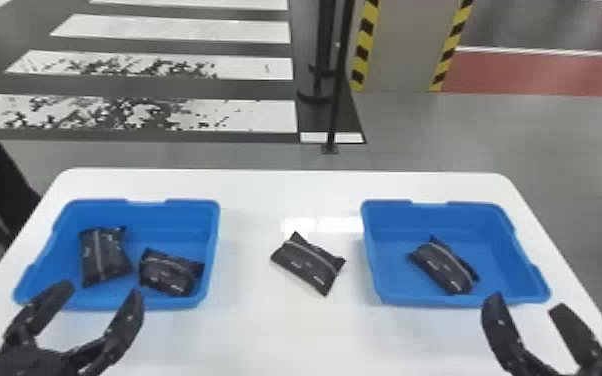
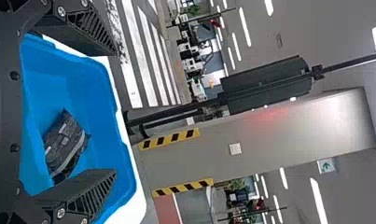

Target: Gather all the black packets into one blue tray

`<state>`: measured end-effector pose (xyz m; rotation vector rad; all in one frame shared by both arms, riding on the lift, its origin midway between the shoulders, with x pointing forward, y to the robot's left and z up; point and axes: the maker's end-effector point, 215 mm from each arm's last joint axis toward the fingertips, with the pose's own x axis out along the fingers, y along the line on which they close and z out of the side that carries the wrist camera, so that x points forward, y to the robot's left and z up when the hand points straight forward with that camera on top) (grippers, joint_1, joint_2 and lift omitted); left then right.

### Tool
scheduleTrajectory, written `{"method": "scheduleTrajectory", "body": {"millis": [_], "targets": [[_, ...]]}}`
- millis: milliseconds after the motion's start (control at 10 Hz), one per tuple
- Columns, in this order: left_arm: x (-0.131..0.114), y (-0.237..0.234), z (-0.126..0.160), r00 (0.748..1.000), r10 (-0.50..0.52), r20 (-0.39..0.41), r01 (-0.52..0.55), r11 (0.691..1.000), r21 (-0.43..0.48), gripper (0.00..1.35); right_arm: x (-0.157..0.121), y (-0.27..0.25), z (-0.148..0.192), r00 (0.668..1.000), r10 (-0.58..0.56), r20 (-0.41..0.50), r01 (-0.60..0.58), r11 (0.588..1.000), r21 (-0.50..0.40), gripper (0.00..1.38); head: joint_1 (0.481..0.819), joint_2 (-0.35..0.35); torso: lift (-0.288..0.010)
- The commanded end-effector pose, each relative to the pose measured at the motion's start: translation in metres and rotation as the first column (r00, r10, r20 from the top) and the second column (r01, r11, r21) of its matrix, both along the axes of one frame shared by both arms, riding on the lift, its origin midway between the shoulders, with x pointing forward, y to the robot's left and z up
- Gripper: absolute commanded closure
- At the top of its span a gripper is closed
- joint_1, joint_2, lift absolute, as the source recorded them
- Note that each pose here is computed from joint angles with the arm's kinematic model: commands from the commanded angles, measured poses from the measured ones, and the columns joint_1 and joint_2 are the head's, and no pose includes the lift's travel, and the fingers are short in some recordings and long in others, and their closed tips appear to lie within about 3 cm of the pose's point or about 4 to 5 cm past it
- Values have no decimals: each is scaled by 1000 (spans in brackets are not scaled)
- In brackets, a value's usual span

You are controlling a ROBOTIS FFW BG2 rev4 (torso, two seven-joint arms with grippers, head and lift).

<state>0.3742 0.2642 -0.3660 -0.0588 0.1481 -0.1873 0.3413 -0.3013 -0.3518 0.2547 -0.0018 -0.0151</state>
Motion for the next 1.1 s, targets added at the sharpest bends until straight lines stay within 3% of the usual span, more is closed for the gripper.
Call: {"method": "scheduleTrajectory", "body": {"millis": [0, 300, 600, 800, 1000], "targets": [[24, -6, -11, 999, -30, -28, 31, 999, 34, 167, 4, 3, -2, 1000, 14, 5, -15, 1000, 6, 127, 695, -60, -110], [55, -54, -20, 987, -152, -50, 153, 988, 3, 167, 1, 11, -18, 999, 36, -23, -35, 999, 40, 127, 695, -88, -110], [97, -80, -38, 961, -255, -106, 263, 962, 68, 167, 2, 19, -21, 998, 52, -24, -51, 997, 51, 127, 695, -127, -110], [117, -103, -31, 943, -309, -127, 324, 937, 128, 167, 1, 20, -22, 998, 56, -27, -55, 997, 51, 128, 695, -141, -110], [135, -147, -30, 907, -404, -120, 418, 898, 138, 167, 3, 22, -19, 998, 60, -20, -59, 997, 52, 128, 695, -162, -110]]}}
